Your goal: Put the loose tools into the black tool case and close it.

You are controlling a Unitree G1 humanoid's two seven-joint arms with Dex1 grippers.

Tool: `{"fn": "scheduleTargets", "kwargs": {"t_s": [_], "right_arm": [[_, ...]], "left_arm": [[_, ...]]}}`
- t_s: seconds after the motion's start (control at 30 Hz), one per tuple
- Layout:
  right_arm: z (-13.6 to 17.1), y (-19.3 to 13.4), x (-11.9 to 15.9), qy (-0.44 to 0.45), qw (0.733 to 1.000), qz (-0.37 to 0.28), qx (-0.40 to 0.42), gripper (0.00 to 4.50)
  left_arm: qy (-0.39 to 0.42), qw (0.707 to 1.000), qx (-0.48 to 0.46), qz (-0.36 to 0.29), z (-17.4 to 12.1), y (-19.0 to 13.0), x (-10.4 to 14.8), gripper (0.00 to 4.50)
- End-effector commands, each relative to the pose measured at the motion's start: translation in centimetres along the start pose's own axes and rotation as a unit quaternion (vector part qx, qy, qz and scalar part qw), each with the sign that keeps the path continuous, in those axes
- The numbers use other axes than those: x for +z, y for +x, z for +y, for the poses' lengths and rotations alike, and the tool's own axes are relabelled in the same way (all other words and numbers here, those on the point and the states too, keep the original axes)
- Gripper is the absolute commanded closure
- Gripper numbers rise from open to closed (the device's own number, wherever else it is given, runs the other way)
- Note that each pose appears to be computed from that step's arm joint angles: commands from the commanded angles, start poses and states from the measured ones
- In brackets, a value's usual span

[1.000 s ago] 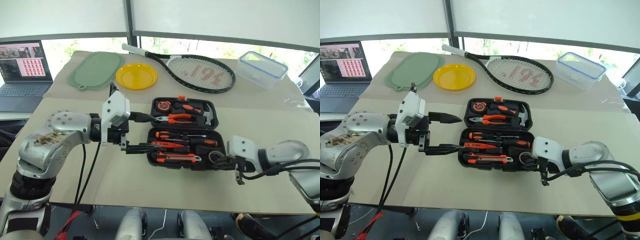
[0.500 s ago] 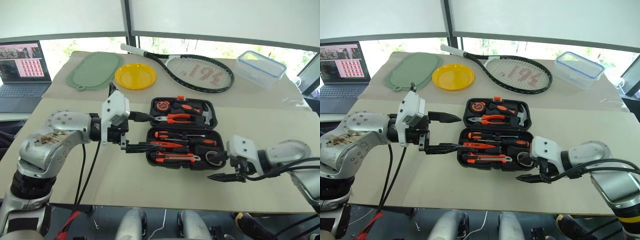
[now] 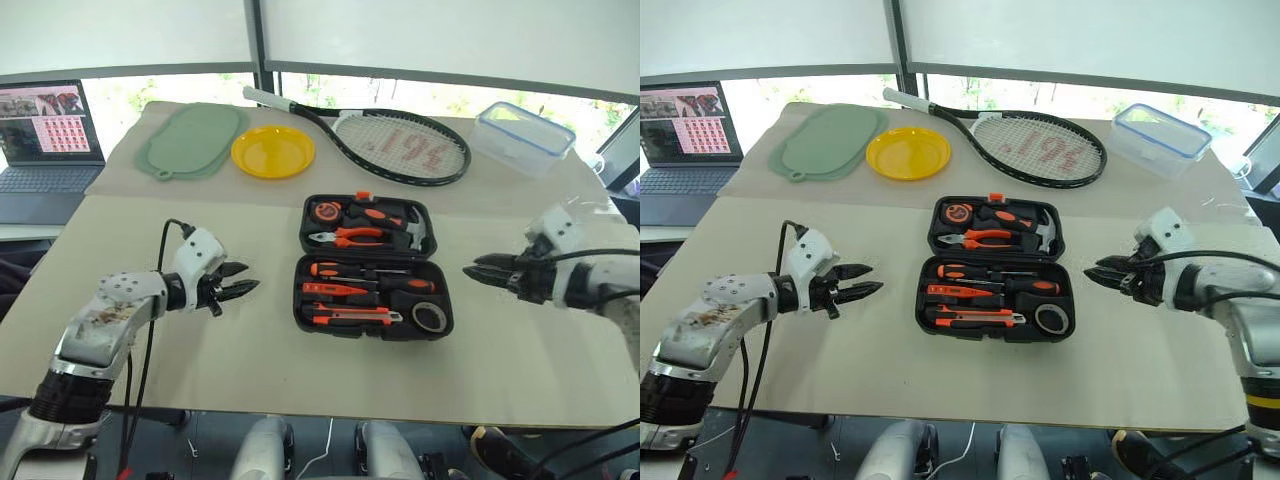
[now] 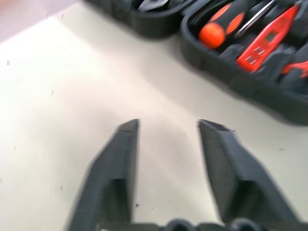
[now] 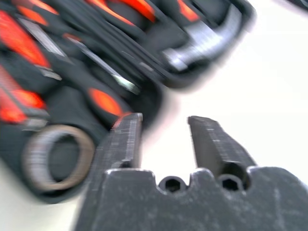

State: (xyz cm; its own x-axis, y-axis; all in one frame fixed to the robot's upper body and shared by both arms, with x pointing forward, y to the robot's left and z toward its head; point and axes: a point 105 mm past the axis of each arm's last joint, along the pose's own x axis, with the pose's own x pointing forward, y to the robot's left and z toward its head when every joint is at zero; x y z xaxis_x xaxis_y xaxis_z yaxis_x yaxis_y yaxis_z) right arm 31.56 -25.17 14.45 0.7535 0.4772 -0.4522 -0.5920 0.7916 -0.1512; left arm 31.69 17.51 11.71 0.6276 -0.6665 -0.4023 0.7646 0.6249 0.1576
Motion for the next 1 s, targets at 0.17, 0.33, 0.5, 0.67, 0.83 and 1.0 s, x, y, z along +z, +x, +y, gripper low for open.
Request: {"fn": "scheduleTargets", "kwargs": {"t_s": [0.17, 0.33, 0.5, 0.67, 0.83, 1.0], "right_arm": [[1.7, 1.7, -0.4, -0.019, 1.0, -0.01, -0.001, 4.5], [3.1, 2.2, 0.2, -0.038, 0.998, -0.016, 0.042, 4.5], [5.2, 1.8, 1.0, -0.064, 0.992, -0.03, 0.106, 4.5], [7.5, 0.2, 0.7, -0.082, 0.982, -0.025, 0.169, 4.5], [9.7, -1.2, -0.6, -0.091, 0.975, -0.008, 0.203, 4.5], [6.4, -1.2, 0.9, -0.066, 0.989, -0.038, 0.124, 4.5]], "left_arm": [[0.023, 0.999, -0.033, -0.026, -2.1, 2.2, 1.1, 4.46], [0.02, 0.996, -0.069, -0.046, -3.5, 3.0, 2.4, 4.46], [0.033, 0.988, -0.137, -0.06, -6.0, 2.4, 2.9, 4.46], [0.028, 0.976, -0.215, -0.031, -8.7, 0.4, 1.6, 4.46], [0.04, 0.976, -0.213, 0.011, -9.5, -0.9, -0.8, 4.46], [0.042, 0.988, -0.149, 0.01, -6.8, -1.3, -0.5, 4.46]]}}
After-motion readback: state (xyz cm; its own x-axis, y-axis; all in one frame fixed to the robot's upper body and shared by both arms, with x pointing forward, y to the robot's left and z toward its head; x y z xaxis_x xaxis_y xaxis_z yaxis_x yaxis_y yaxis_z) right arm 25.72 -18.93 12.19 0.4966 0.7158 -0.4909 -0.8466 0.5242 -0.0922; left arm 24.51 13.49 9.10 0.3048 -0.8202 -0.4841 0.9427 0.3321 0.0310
